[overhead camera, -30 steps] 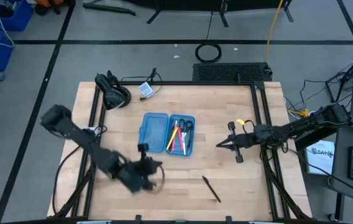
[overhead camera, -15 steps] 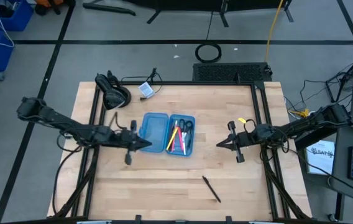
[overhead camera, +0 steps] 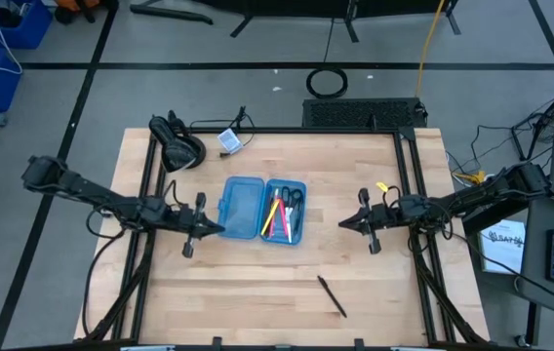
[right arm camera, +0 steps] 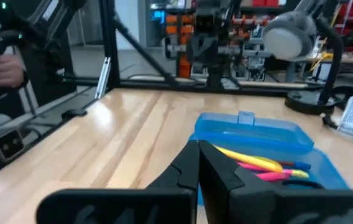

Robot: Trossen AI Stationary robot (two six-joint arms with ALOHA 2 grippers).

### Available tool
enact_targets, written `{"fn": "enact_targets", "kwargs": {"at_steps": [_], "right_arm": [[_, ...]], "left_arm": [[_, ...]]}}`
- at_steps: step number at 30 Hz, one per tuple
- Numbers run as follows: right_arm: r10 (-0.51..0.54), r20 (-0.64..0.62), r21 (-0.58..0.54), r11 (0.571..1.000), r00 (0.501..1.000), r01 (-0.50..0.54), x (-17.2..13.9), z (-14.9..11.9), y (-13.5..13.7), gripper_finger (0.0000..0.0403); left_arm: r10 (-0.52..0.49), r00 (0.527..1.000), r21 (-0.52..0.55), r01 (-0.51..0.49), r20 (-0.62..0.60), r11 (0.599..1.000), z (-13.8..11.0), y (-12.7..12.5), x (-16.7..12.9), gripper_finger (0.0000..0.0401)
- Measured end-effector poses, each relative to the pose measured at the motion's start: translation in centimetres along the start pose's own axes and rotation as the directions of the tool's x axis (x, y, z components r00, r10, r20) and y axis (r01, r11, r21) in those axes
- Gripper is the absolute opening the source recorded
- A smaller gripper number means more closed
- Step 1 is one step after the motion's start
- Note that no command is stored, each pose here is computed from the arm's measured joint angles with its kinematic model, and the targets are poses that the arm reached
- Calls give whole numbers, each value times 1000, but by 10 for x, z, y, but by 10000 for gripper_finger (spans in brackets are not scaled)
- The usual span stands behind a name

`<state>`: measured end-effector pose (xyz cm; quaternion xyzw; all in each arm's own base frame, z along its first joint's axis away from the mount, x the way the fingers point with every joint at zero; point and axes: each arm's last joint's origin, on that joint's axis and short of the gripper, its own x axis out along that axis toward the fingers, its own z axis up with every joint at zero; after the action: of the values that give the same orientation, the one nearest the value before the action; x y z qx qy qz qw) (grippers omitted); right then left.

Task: Pick & place school supplies into a supply box
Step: Put the black pen into the blue supply box

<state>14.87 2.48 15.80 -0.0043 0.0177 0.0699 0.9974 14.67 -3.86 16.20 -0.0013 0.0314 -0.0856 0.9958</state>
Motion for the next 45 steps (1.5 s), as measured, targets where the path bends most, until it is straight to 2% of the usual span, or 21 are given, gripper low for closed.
{"fn": "enact_targets", "kwargs": {"at_steps": [4, 7, 9, 13, 17, 20, 23, 26, 29, 32, 35, 37, 39, 40, 43, 45], "right_arm": [[-58, 43, 30, 998, 997, 57, 0, 4, -2, 0], [-162, 53, 64, 985, 985, 159, 0, 6, -4, 0], [-210, -19, 49, 976, 978, 210, 1, 1, -3, 0], [-243, -137, 12, 969, 960, 247, 27, 42, 15, 0], [-252, -316, 22, 962, 915, 272, 59, 86, 49, 0], [-234, -383, 65, 958, 893, 278, 83, 120, 80, 0], [-198, -463, 143, 945, 864, 293, 111, 137, 112, 0], [-108, -493, 247, 934, 863, 257, 145, 154, 148, 0], [-70, -534, 334, 898, 843, 286, 170, 161, 174, 0], [-38, -606, 429, 826, 795, 366, 186, 153, 190, 0], [-23, -682, 485, 734, 731, 476, 195, 135, 197, 0], [-37, -746, 483, 656, 665, 579, 196, 119, 197, 0], [-49, -821, 441, 579, 569, 686, 196, 101, 195, 0], [-48, -858, 402, 557, 512, 727, 195, 92, 194, 0], [-56, -926, 286, 539, 372, 793, 194, 69, 192, 0], [-65, -946, 233, 542, 316, 808, 195, 59, 192, 0]], "left_arm": [[30, 999, 41, -31, 17, 999, -3, 4, -4, 12], [146, 989, 46, -147, 8, 988, -5, 9, -4, 19], [210, 978, 72, -210, 7, 975, -5, 12, -5, 19], [282, 959, 131, -279, -5, 951, -6, 16, -5, 20], [299, 953, 165, -286, -55, 944, -11, 17, -5, 21], [309, 947, 175, -292, -83, 940, -14, 19, -6, 21], [316, 945, 175, -298, -84, 938, -14, 20, -6, 21], [320, 944, 175, -301, -86, 937, -14, 20, -6, 21], [319, 943, 179, -299, -96, 937, -15, 20, -6, 21], [320, 943, 197, -297, -96, 934, -15, 20, -6, 21], [320, 943, 211, -296, -89, 932, -14, 20, -6, 21], [319, 944, 210, -297, -80, 931, -13, 20, -6, 21], [319, 945, 206, -300, -66, 931, -12, 20, -5, 21], [319, 946, 205, -302, -58, 931, -11, 20, -5, 21], [319, 947, 206, -303, -45, 930, -10, 20, -5, 21], [319, 947, 210, -305, -38, 929, -9, 20, -5, 21]]}}
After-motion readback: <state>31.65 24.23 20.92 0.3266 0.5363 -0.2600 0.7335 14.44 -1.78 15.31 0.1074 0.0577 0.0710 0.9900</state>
